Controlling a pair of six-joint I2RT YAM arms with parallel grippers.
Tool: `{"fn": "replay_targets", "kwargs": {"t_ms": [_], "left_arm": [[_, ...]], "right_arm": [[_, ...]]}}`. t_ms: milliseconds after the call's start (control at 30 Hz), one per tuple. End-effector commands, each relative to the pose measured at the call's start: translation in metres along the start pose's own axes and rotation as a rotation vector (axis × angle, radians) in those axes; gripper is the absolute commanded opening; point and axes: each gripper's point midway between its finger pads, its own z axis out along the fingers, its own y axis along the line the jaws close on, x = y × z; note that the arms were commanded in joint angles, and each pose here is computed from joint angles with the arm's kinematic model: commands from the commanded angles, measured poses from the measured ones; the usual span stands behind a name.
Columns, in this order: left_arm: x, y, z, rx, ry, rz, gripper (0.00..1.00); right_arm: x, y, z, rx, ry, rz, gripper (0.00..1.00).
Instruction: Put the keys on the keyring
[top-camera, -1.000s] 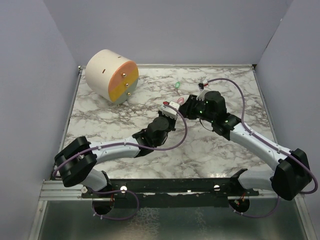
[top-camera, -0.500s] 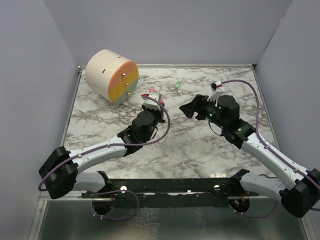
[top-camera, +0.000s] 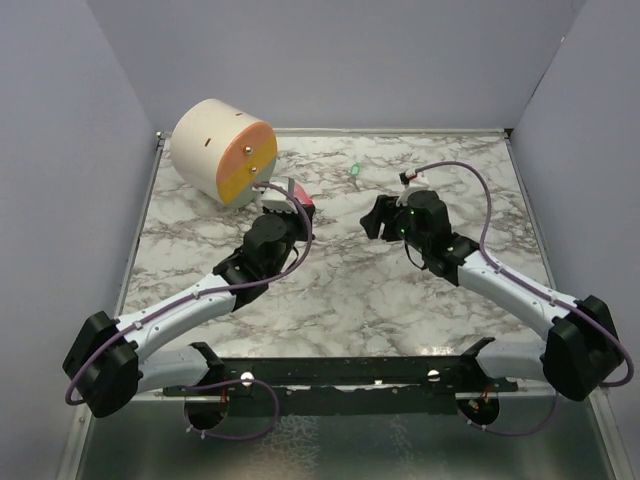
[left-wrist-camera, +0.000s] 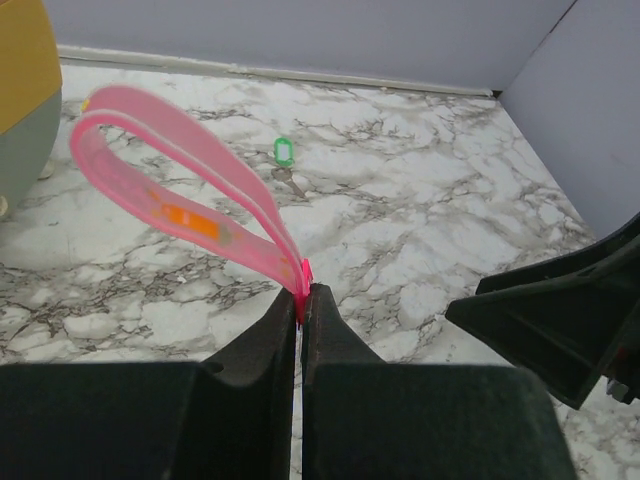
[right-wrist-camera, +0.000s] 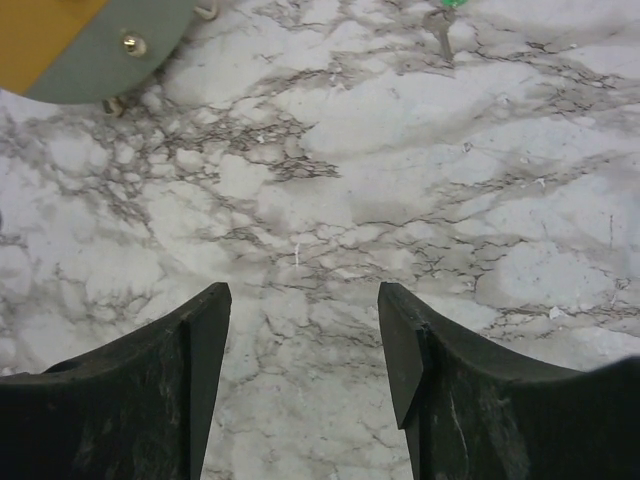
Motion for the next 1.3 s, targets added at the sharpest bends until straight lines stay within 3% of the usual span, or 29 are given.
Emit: {"fn": "replay_targets", "kwargs": {"t_ms": [0, 267, 400, 667, 867, 1267], "left_arm": [[0.002, 0.009, -0.003, -0.013, 0.027, -0.064, 0.00], [-0.017, 0.030, 0.008, -0.070, -0.028, -0.145, 0.00], [-0.019, 0.020, 0.003, 0.017, -0.057, -0.164, 0.00], [-0.020, 0.033, -0.004, -0.010, -0.089, -0.079, 0.00], [-0.022, 0.036, -0.004, -0.019, -0.094, -0.056, 0.00], [-0.018, 0.044, 0.000, -0.046, -0.086, -0.050, 0.00]], "right_arm": [[-0.020, -0.009, 0.019, 0.071, -0.079, -0.042, 0.59], [-0.023, -0.027, 0.111, 0.083, 0.049, -0.028, 0.58], [-0.047, -0.042, 0.166, 0.098, 0.041, -0.019, 0.56], [-0.045, -0.084, 0.252, 0.109, 0.128, 0.062, 0.39], [-0.020, -0.097, 0.275, 0.117, 0.162, 0.088, 0.38], [0.015, -0.107, 0.280, 0.118, 0.212, 0.116, 0.37]]}}
